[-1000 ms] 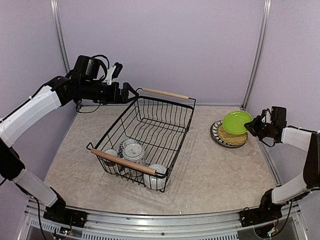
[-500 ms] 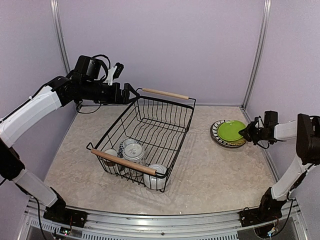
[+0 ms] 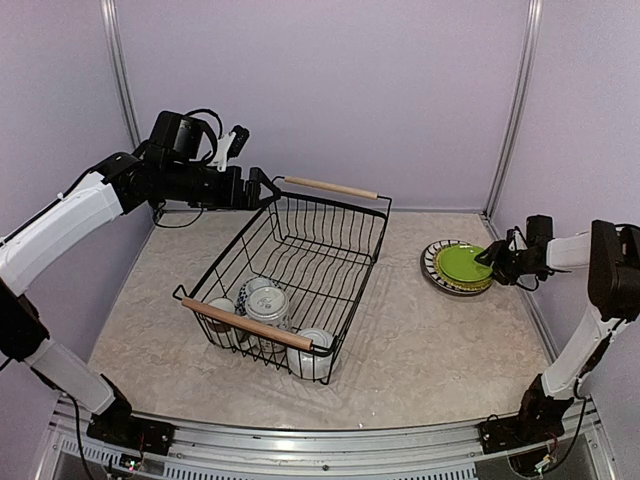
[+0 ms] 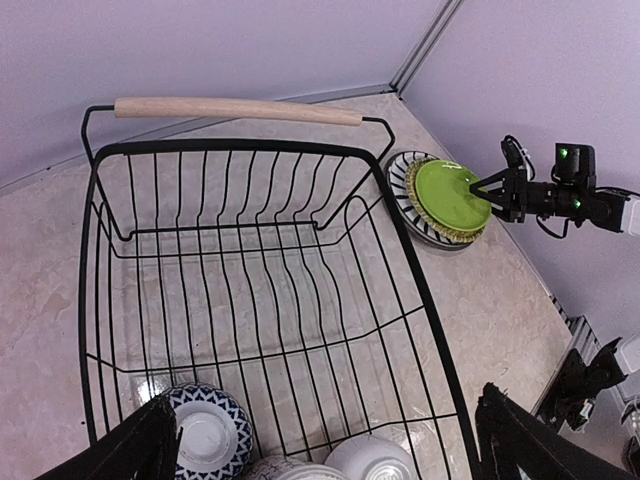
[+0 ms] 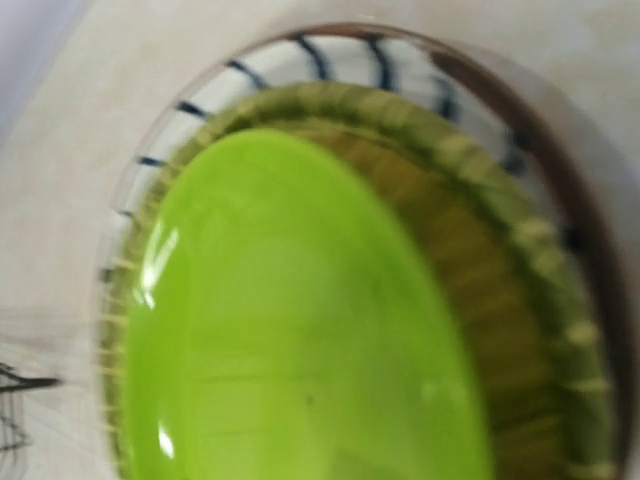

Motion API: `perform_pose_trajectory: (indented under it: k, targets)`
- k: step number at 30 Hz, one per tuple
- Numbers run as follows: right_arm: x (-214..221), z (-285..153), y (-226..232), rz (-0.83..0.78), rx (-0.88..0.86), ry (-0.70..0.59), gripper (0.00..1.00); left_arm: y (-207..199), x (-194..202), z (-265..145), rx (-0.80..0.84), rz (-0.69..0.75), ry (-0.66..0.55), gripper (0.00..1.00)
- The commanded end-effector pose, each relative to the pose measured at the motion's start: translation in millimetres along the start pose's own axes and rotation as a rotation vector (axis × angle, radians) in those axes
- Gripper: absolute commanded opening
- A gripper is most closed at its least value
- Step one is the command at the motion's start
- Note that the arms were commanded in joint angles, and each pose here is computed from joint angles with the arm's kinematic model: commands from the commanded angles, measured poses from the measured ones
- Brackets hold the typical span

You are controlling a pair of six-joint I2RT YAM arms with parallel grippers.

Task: Unload the mixed dishes from the dish rack
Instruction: Place the plate with another plate.

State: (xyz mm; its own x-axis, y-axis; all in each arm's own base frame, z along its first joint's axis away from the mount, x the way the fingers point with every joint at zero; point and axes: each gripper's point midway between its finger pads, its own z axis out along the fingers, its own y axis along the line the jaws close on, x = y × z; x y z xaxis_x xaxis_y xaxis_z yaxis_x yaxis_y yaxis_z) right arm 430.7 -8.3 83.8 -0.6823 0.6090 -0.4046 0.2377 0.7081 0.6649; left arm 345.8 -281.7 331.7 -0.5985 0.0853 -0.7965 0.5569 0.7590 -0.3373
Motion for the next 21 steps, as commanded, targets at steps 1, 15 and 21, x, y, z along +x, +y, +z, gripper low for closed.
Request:
perform_pose_trajectory:
  k: [1, 15, 21]
  targets:
    - [-6.9, -15.3, -19.8, -0.077, 0.154, -0.009, 0.57, -7.7, -1.1, -8.7, 0.016, 0.025, -0.005, 0.99]
    - [-13.8, -37.8, -17.7, -0.222, 0.299, -0.036, 0.87, -9.9, 2.6, -5.8, -0.007, 0.055, 0.008, 0.99]
    - [-5.0, -42.3, -21.7, -0.221, 0.307, -0.033, 0.93, -15.1, 7.3, -1.2, -0.003, 0.068, 0.023, 0.99]
